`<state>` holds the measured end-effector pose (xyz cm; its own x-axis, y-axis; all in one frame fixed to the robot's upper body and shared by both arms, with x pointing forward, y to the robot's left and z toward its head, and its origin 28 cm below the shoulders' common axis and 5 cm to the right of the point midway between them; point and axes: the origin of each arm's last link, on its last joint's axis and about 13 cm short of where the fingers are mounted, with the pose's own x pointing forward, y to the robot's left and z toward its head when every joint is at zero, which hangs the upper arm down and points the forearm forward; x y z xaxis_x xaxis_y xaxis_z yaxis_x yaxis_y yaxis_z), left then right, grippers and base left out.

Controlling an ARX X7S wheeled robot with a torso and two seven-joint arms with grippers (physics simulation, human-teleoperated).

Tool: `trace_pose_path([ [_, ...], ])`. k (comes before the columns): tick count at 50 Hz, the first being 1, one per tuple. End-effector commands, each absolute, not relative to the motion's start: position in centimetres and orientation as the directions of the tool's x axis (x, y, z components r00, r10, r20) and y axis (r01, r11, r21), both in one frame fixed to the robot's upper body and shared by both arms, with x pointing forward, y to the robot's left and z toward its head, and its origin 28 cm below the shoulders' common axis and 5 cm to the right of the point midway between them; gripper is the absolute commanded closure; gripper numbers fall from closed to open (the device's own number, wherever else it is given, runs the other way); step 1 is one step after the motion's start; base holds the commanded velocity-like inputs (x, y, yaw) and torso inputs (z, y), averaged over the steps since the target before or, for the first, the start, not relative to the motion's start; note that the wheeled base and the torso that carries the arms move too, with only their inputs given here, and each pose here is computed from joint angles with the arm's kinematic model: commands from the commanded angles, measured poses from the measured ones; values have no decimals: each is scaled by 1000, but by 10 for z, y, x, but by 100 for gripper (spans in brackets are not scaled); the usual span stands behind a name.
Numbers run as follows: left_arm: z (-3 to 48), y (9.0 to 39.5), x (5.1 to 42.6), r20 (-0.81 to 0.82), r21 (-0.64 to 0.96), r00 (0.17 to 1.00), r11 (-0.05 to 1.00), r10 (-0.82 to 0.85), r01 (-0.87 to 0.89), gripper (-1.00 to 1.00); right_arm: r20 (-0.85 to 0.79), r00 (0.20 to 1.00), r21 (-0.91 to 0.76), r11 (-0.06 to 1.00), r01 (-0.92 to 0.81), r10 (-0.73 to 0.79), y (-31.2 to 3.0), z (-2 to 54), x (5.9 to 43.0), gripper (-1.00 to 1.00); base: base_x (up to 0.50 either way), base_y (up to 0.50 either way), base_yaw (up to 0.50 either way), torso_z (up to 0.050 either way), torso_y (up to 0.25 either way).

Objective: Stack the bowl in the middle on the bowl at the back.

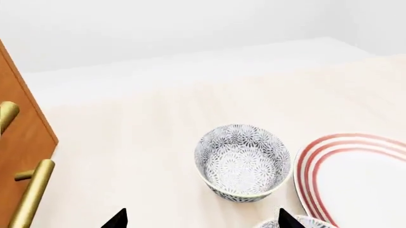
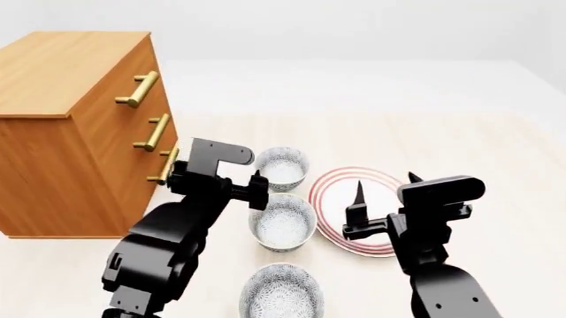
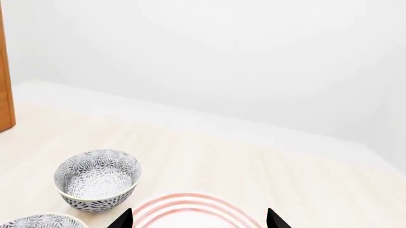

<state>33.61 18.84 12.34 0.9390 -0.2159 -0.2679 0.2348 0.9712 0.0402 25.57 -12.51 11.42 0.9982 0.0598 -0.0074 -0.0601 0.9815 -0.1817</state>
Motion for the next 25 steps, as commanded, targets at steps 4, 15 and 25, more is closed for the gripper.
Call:
trace_pose_path([
  [4, 126, 183, 335, -466, -11, 844, 956, -265, 294, -100, -41, 997, -224, 971, -78, 71, -124, 109, 257, -100, 0, 0, 0, 0, 0],
  [15, 115, 183, 337, -530, -32, 804, 954, -270, 299, -100, -72, 996, -256, 964, -75, 59, -123, 103, 262, -100, 0, 0, 0, 0, 0],
  [25, 105, 180, 340, -562, -31, 784, 954, -263, 297, -100, -69, 996, -252, 965, -74, 58, -126, 102, 257, -100, 0, 0, 0, 0, 0],
])
